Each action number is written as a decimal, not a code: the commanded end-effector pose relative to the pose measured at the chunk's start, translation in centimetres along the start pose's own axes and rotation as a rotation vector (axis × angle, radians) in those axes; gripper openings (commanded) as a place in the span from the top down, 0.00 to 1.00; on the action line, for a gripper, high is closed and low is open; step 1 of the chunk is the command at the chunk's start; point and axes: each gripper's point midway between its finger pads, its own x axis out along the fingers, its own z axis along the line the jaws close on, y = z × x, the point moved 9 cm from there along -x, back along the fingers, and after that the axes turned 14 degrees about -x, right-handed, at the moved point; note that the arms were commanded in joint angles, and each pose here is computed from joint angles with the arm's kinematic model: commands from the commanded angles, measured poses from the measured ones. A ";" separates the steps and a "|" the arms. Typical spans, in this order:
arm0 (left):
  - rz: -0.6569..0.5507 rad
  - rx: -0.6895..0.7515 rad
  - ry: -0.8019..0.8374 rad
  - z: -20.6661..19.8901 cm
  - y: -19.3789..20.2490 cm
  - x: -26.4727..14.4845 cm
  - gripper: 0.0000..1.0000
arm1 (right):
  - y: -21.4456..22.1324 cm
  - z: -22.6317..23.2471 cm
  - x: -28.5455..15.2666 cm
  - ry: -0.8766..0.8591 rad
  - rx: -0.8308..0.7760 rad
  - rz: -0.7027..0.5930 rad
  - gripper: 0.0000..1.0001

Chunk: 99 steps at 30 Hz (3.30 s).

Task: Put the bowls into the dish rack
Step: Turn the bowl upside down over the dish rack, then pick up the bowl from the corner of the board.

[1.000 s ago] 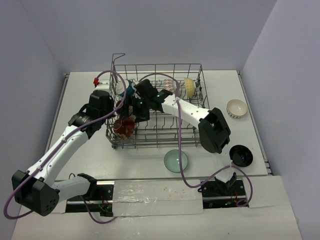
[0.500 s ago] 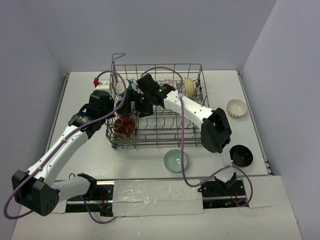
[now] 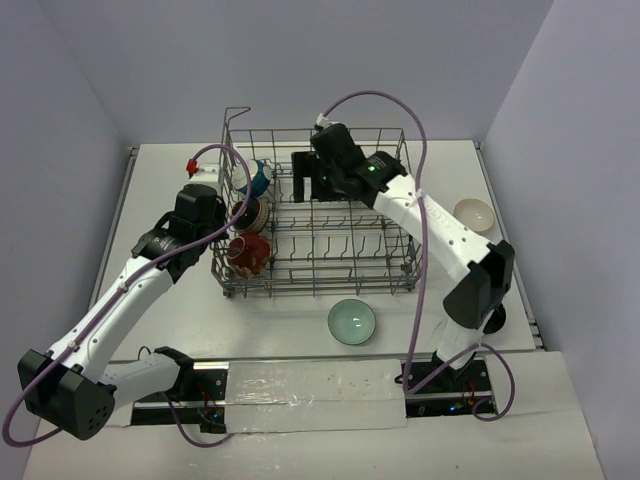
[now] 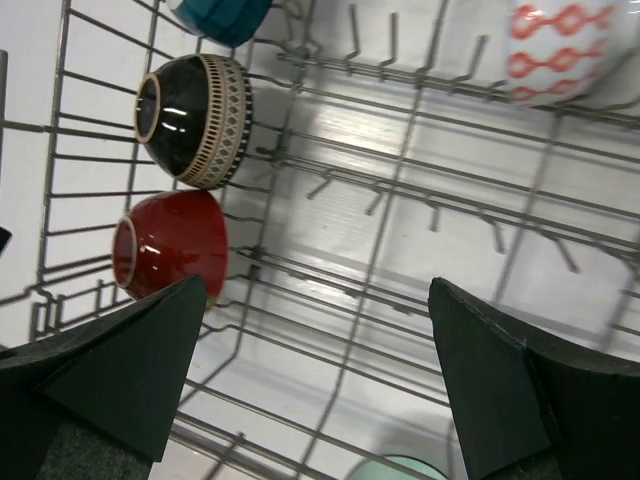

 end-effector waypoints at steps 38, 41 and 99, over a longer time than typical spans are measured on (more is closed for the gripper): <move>-0.487 -0.158 0.215 2.2 -4.7 -7.8 0.01 | 6.9 -8.4 -10.2 0.168 0.034 -0.377 0.00; -0.438 -0.142 0.226 1.9 -4.0 -7.0 0.01 | 7.4 -9.9 -10.5 0.344 0.106 -0.383 0.00; -0.210 0.119 0.387 -8.0 -5.7 -6.0 0.38 | 12.3 -23.2 -10.7 0.805 0.618 -0.348 0.15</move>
